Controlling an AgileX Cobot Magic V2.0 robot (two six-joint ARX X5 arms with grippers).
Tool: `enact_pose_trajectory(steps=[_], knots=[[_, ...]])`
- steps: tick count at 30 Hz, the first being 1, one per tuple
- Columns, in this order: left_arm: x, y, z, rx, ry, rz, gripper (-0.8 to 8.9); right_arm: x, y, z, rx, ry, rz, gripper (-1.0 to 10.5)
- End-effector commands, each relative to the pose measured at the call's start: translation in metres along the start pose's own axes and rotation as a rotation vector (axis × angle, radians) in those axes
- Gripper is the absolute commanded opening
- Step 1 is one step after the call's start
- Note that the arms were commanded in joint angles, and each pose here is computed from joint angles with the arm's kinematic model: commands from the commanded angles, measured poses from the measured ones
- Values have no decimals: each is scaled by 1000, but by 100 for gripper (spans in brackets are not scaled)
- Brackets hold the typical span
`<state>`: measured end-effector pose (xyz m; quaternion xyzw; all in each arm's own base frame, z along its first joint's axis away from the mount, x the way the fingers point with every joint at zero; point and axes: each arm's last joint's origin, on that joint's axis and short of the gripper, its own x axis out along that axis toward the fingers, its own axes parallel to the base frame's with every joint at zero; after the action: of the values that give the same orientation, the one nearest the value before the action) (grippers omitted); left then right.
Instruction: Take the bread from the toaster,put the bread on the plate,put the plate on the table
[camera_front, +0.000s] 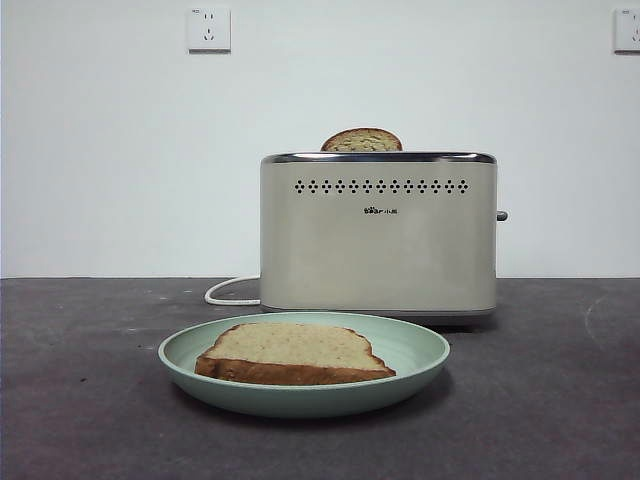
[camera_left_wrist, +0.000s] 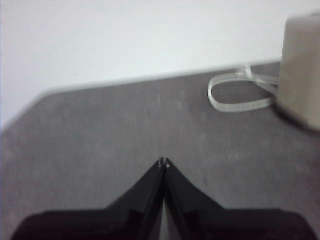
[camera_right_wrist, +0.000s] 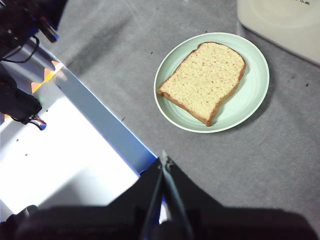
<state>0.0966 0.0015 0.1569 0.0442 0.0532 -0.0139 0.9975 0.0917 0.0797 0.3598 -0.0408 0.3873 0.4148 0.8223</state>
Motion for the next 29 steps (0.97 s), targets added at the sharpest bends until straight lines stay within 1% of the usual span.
enact_pose_trajectory(steps=[1,5,8,25,29], knots=[[1,0,-6,-21,27,4,-3,-1,0,0,-2,-8,0,2],[1,-1,-10,-28,77,-4,-3,-1,0,0,-1,-8,-1,2],[1,-1,-9,-26,61,-2,-3,-1,0,0,-2,-8,-1,2],[1,0,-9,-26,63,-1,-3,-1,0,0,-2,-8,-1,2],[1,0,-9,-26,63,-1,-3,-1,0,0,-32,-8,-5,2]])
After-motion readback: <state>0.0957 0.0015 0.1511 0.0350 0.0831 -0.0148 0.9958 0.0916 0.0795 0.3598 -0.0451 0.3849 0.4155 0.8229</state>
